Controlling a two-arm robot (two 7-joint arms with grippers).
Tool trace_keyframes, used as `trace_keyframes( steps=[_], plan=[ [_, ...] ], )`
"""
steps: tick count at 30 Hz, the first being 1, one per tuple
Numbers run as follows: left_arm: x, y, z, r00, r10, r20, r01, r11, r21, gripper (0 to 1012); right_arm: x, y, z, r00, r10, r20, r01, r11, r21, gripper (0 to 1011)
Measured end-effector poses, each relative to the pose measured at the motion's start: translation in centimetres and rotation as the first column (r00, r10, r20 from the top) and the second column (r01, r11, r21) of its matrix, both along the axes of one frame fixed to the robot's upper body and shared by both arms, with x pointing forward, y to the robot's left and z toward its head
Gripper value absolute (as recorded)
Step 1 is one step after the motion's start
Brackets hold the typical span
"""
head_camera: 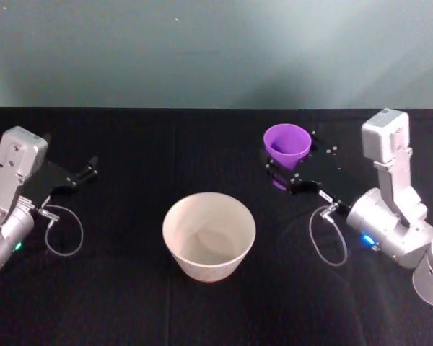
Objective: Pick up the cup and pour the mung beans from the cup into the bowl.
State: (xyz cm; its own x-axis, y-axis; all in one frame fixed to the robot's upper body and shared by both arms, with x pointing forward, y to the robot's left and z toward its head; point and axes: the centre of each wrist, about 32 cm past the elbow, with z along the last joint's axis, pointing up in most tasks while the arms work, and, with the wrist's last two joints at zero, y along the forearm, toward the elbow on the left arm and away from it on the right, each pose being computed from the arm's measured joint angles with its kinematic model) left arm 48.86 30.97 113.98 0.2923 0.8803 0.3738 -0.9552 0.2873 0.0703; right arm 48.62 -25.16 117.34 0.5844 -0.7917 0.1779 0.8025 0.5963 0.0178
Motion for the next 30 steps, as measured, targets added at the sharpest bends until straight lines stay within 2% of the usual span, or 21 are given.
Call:
trace_keyframes(
  steps=[1,3,6,9,12,15,16,19,21,22,30],
  plan=[
    [0.00,0.00,0.00,1.0000,0.000,0.000,0.000,1.0000,0.000,1000,0.0,0.1,0.1,1.000,0.002,0.004,-0.002,1.000,-0.015,739],
    [0.00,0.00,0.00,1.0000,0.000,0.000,0.000,1.0000,0.000,1000,0.0,0.6,0.9,1.000,0.013,0.027,-0.010,0.996,-0.084,739],
    [0.00,0.00,0.00,1.0000,0.000,0.000,0.000,1.0000,0.000,1000,0.0,1.0,1.3,0.999,0.021,0.039,-0.016,0.990,-0.141,739],
    [0.00,0.00,0.00,1.0000,0.000,0.000,0.000,1.0000,0.000,1000,0.0,1.7,2.0,0.997,0.032,0.063,-0.017,0.973,-0.230,739],
    [0.00,0.00,0.00,1.0000,0.000,0.000,0.000,1.0000,0.000,1000,-0.1,2.1,2.3,0.996,0.039,0.076,-0.016,0.959,-0.283,739],
    [0.00,0.00,0.00,1.0000,0.000,0.000,0.000,1.0000,0.000,1000,-0.2,2.8,2.7,0.994,0.053,0.098,-0.013,0.929,-0.369,739],
    [0.00,0.00,0.00,1.0000,0.000,0.000,0.000,1.0000,0.000,1000,-0.2,2.8,2.7,0.994,0.053,0.098,-0.013,0.929,-0.369,739],
    [0.00,0.00,0.00,1.0000,0.000,0.000,0.000,1.0000,0.000,1000,-0.4,3.5,3.1,0.991,0.071,0.118,-0.012,0.899,-0.438,739],
    [0.00,0.00,0.00,1.0000,0.000,0.000,0.000,1.0000,0.000,1000,-0.5,3.7,3.2,0.989,0.078,0.126,-0.012,0.887,-0.462,739],
    [0.00,0.00,0.00,1.0000,0.000,0.000,0.000,1.0000,0.000,1000,-0.6,4.0,3.3,0.987,0.086,0.134,-0.010,0.874,-0.487,739],
    [0.00,0.00,0.00,1.0000,0.000,0.000,0.000,1.0000,0.000,1000,-0.9,5.1,3.6,0.978,0.124,0.166,-0.008,0.823,-0.569,739]
  ],
)
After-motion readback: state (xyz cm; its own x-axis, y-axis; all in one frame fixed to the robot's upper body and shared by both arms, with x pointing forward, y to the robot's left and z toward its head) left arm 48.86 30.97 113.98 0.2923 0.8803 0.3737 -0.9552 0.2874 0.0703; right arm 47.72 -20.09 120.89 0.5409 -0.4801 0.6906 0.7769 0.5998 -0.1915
